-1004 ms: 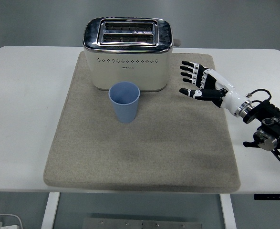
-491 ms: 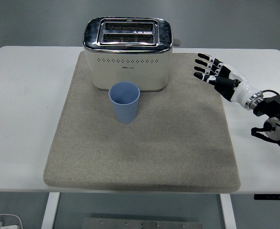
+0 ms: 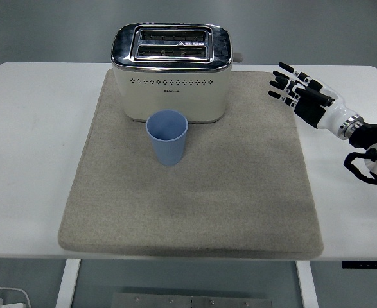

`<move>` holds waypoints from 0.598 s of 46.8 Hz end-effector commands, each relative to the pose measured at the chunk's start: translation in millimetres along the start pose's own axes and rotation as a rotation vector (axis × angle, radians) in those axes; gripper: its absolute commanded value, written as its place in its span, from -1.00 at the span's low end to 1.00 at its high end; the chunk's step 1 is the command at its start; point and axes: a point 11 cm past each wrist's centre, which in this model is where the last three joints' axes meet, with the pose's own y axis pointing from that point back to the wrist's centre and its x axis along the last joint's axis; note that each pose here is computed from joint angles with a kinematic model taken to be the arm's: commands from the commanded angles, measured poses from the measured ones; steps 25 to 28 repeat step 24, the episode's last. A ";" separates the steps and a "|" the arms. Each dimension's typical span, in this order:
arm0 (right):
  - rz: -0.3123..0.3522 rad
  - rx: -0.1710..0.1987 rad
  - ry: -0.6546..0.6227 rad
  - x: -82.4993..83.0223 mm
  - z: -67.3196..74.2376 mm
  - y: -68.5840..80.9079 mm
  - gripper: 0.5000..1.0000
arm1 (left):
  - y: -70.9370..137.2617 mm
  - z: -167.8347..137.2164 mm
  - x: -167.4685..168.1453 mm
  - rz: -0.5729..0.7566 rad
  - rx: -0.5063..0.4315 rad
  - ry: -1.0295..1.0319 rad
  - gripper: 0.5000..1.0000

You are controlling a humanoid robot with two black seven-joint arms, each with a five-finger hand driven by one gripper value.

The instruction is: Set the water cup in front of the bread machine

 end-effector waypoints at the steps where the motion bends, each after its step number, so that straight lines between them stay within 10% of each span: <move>1: -0.006 0.017 -0.021 -3.0 -1.7 -1.7 0.71 | -0.3 -0.1 -3.7 -0.011 0.001 -0.003 1.00; 28: 0.001 0.015 -0.015 -0.1 -2.6 -0.4 0.71 | -0.2 -0.1 -2.0 -0.005 0.000 0.001 1.00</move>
